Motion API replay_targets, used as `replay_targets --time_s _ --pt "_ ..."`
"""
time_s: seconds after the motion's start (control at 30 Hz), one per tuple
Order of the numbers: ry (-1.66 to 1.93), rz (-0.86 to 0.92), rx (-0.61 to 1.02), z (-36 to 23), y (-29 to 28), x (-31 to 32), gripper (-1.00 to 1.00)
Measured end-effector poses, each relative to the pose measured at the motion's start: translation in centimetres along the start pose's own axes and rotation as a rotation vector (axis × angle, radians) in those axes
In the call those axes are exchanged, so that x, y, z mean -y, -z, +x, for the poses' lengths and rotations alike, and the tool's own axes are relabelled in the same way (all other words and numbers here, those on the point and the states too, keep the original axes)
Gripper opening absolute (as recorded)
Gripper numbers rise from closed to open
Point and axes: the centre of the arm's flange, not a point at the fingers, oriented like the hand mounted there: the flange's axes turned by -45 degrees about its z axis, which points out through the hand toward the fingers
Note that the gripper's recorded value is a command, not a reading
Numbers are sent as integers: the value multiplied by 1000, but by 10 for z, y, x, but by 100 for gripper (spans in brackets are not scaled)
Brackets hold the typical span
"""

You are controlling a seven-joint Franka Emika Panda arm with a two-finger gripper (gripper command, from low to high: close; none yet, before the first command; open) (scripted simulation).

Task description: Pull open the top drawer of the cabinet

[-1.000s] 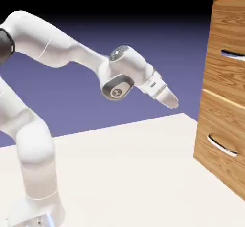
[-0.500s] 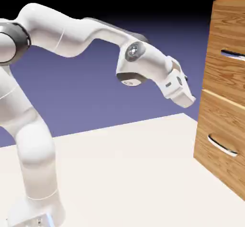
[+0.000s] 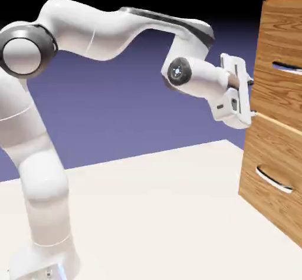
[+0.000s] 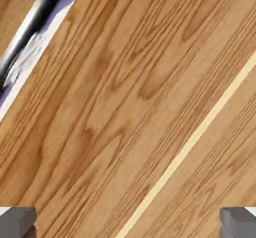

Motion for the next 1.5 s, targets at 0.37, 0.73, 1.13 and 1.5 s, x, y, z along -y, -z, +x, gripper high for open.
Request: replay_targets --time_s 0.37,0.73,1.13,1.5 --pt "-258 140 -109 11 -26 19 0" --pt "-502 283 -217 18 -53 51 0" --pt "-502 284 -219 25 -74 55 -100" --pt "-503 284 -220 -8 40 29 -100"
